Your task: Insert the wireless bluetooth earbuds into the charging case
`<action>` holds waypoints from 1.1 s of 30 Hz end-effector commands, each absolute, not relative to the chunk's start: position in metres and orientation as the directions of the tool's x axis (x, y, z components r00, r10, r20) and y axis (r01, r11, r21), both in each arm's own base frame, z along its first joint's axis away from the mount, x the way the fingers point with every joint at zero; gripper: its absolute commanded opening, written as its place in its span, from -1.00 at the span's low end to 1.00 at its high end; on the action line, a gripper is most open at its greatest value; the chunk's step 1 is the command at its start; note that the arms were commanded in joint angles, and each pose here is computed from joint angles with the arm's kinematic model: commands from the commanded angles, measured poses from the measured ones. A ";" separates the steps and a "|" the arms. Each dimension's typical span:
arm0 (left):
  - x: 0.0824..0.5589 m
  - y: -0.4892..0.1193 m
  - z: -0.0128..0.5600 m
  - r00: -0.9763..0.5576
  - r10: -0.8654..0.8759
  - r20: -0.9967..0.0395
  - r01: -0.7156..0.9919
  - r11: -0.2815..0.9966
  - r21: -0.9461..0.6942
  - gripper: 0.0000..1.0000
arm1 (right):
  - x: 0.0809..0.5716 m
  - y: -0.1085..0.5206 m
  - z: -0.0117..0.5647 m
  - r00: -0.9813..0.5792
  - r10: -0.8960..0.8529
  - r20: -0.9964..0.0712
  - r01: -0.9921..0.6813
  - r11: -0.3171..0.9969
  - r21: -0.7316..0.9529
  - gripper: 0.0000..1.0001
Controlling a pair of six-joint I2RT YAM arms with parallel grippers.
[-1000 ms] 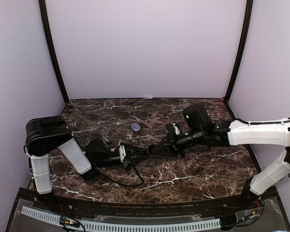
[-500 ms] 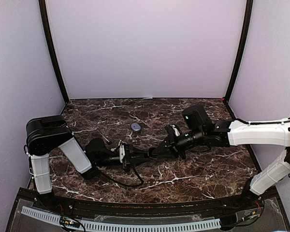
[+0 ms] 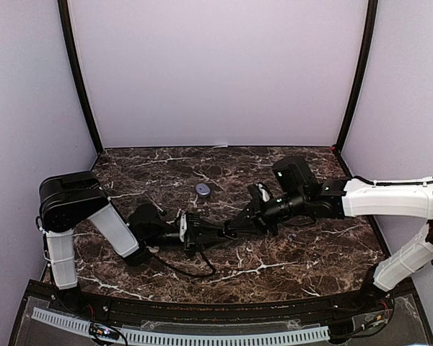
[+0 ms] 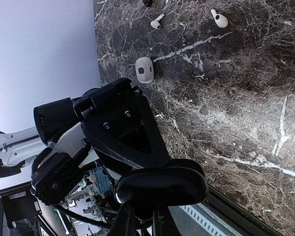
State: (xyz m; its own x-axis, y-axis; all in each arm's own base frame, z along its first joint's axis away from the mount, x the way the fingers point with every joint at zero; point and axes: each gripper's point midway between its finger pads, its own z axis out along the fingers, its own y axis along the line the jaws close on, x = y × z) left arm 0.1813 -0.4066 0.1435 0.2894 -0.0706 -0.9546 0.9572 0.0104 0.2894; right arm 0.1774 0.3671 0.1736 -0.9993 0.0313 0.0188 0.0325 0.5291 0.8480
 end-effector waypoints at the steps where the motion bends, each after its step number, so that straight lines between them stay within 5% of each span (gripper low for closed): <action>1: 0.156 -0.404 0.209 0.427 -0.306 -0.851 0.896 0.013 0.444 -0.71 | 0.199 0.373 0.194 -0.993 0.091 -0.082 -0.026 0.498 0.867 -0.87; 8: 0.165 -0.404 0.211 0.414 -0.296 -0.861 0.907 0.057 0.417 -0.71 | 0.197 0.373 0.193 -0.993 0.082 -0.085 -0.033 0.499 0.866 -0.93; 14: 0.175 -0.404 0.213 0.391 -0.286 -0.875 0.920 0.107 0.377 -0.71 | 0.197 0.374 0.192 -0.993 0.077 -0.089 -0.038 0.502 0.864 -0.65; 33: 0.177 -0.401 0.210 0.360 -0.276 -0.891 0.933 0.116 0.341 -0.70 | 0.194 0.357 0.201 -0.979 0.067 -0.190 -0.126 0.529 0.839 -0.33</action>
State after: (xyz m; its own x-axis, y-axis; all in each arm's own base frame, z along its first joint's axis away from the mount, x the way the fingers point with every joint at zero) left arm 0.1931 -0.4096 0.1489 0.2301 -0.0714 -0.9705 0.9707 0.0876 0.2237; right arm 0.1881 0.3615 0.1795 -0.9947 0.0563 -0.0858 -0.0411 0.5478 0.8356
